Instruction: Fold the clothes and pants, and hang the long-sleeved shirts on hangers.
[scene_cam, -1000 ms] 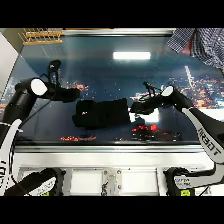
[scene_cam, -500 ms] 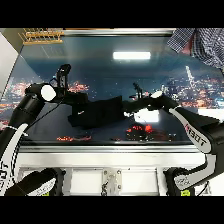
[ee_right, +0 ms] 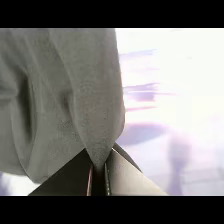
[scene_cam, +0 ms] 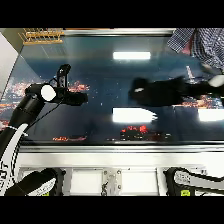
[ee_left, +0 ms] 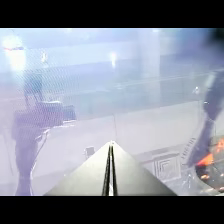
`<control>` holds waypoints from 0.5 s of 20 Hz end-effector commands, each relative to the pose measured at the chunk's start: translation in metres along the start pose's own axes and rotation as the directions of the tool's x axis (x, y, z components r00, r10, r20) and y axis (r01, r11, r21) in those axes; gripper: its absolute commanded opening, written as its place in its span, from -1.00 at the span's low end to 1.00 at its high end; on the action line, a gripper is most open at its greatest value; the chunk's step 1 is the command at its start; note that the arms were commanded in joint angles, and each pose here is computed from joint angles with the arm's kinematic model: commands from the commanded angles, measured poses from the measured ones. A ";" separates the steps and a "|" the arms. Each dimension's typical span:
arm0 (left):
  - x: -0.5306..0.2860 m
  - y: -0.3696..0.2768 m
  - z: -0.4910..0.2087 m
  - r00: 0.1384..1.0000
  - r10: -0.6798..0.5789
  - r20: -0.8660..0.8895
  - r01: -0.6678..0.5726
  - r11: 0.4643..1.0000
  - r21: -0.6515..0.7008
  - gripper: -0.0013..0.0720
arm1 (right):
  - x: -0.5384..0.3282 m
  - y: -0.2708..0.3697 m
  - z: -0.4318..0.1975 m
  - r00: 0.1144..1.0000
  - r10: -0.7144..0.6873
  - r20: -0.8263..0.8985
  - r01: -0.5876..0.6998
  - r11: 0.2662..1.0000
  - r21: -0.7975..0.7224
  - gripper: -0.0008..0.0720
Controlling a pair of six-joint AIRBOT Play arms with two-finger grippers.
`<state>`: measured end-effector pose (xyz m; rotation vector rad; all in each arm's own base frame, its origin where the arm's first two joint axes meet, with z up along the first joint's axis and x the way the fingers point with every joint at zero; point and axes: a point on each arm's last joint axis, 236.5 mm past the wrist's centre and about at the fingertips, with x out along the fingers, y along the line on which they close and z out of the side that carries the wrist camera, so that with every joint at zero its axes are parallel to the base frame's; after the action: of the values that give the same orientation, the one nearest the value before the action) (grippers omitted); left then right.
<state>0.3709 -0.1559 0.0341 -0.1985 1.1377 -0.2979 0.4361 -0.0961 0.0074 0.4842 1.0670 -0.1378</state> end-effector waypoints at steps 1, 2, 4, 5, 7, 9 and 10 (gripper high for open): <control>0.000 0.000 -0.001 1.000 0.000 -0.004 0.000 1.000 -0.010 -0.95 | -0.056 -0.141 0.008 0.972 -0.226 0.065 0.192 0.923 0.333 -0.95; 0.000 0.000 -0.001 1.000 0.000 -0.004 0.000 1.000 -0.014 -0.95 | -0.067 -0.167 0.001 0.965 -0.254 0.066 0.205 0.886 0.415 -0.95; 0.000 0.000 -0.001 1.000 0.000 -0.003 0.000 1.000 -0.014 -0.95 | -0.082 -0.203 -0.018 0.952 -0.299 0.067 0.218 0.816 0.536 -0.95; 0.000 0.000 0.000 1.000 0.000 -0.002 0.000 1.000 -0.014 -0.95 | -0.088 -0.216 -0.030 0.946 -0.319 0.065 0.224 0.783 0.580 -0.95; 0.000 0.000 0.000 1.000 0.000 -0.001 0.000 1.000 -0.017 -0.95 | -0.095 -0.229 -0.058 0.932 -0.360 0.036 0.257 0.730 0.634 -0.95; 0.000 0.000 0.000 1.000 0.000 0.000 0.000 1.000 -0.017 -0.95 | -0.097 -0.229 -0.089 0.919 -0.394 -0.005 0.303 0.699 0.648 -0.95; 0.000 0.000 0.000 1.000 0.000 0.000 0.000 1.000 -0.017 -0.95 | -0.096 -0.223 -0.105 0.920 -0.392 -0.019 0.309 0.692 0.652 -0.95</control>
<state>0.3706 -0.1559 0.0340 -0.2117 1.1413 -0.2897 0.2691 -0.2672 -0.0075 0.8429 0.9540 -0.8017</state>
